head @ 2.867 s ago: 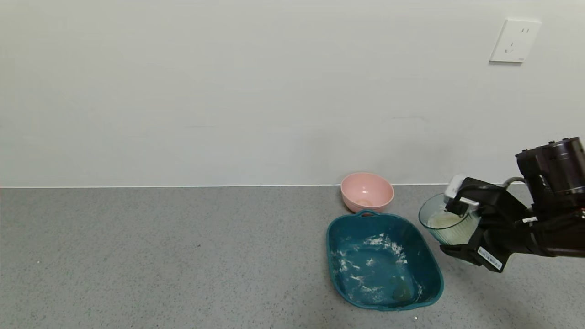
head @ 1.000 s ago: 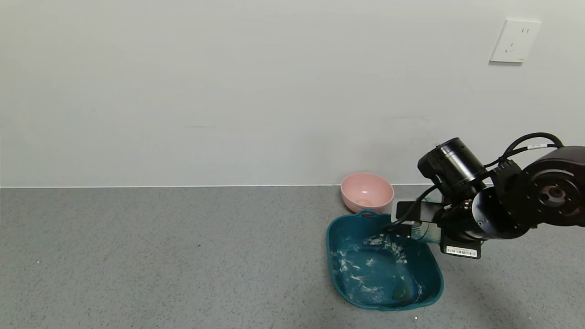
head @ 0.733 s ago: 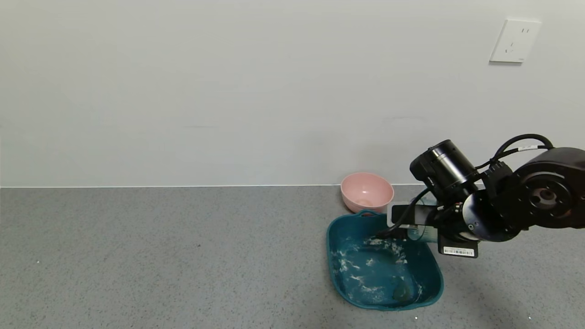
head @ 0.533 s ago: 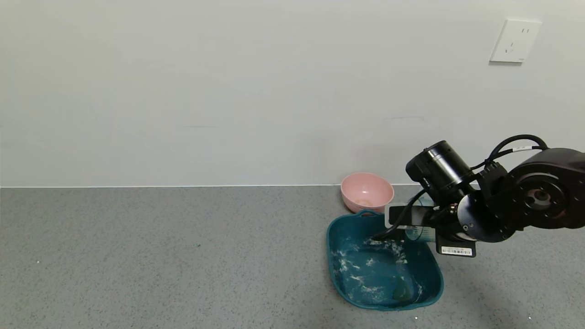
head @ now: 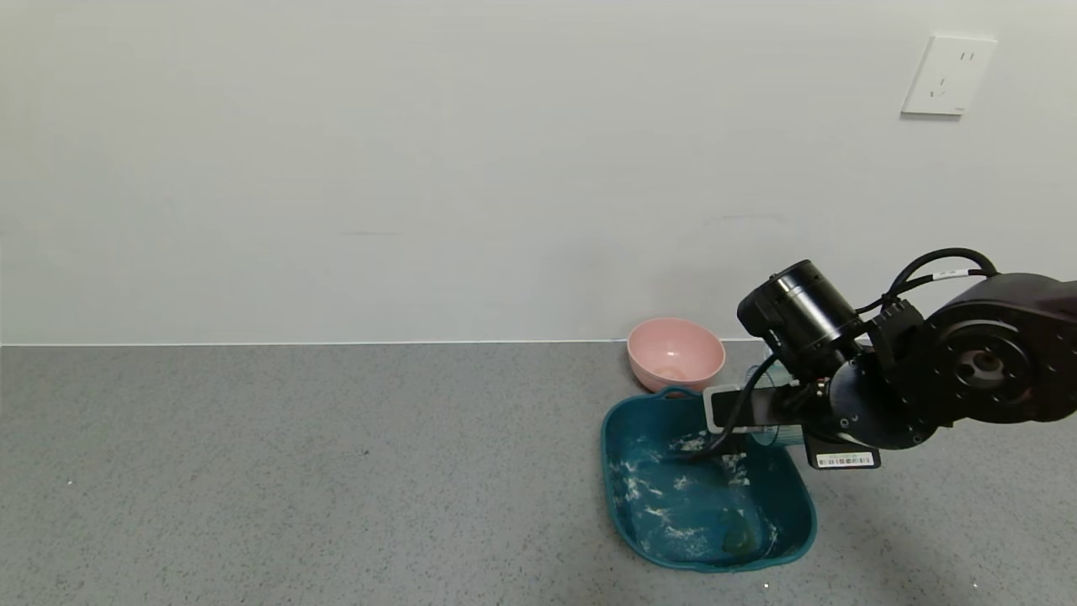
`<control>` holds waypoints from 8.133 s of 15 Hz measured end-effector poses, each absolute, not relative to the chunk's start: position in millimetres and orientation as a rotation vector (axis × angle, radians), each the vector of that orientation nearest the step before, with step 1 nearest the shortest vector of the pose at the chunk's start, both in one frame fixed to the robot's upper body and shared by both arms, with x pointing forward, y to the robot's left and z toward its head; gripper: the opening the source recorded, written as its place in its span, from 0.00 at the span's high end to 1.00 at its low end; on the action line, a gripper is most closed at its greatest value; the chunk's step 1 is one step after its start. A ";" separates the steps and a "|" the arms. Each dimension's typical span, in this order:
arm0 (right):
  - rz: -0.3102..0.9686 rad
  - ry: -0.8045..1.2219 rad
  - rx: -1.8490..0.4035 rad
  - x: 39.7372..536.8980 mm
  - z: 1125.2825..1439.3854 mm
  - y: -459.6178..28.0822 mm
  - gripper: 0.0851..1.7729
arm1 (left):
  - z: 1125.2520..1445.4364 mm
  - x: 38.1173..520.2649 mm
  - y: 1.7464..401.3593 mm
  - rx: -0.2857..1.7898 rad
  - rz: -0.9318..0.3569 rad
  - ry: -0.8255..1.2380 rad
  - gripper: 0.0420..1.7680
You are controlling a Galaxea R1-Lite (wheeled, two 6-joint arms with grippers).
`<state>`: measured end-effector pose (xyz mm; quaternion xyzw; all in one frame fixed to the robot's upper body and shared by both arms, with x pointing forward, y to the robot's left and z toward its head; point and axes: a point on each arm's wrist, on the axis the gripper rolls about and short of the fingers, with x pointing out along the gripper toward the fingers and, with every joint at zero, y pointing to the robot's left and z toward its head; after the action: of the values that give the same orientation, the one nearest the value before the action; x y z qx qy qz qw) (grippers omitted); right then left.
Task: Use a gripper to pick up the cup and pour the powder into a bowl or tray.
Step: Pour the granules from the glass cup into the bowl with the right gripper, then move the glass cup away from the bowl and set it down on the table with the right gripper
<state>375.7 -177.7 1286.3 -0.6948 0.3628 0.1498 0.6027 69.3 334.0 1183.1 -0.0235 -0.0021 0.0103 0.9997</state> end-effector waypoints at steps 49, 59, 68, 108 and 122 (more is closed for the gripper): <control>0.249 0.816 -1.888 369.3 1273.4 -134.8 0.26 | 1183.1 69.3 334.0 -0.047 0.021 -0.004 0.03; 0.327 0.793 -1.719 363.7 1276.0 -142.6 0.26 | 1183.1 69.3 334.0 -0.047 0.021 -0.005 0.03; 0.275 0.808 -1.220 345.8 1276.6 -149.5 0.26 | 1183.1 69.3 334.0 -0.047 0.021 -0.004 0.03; -0.179 0.112 -0.005 447.3 1224.4 -330.7 0.26 | 1183.1 69.3 334.0 -0.047 0.021 -0.004 0.03; -0.173 0.202 -0.013 487.1 1146.3 -328.0 0.26 | 1183.1 69.3 334.0 -0.047 0.021 -0.004 0.03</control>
<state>487.1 -328.0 1146.3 -0.0064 0.1005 -0.0863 0.9912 69.3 334.0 1183.1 -0.0235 -0.0021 0.0103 0.9997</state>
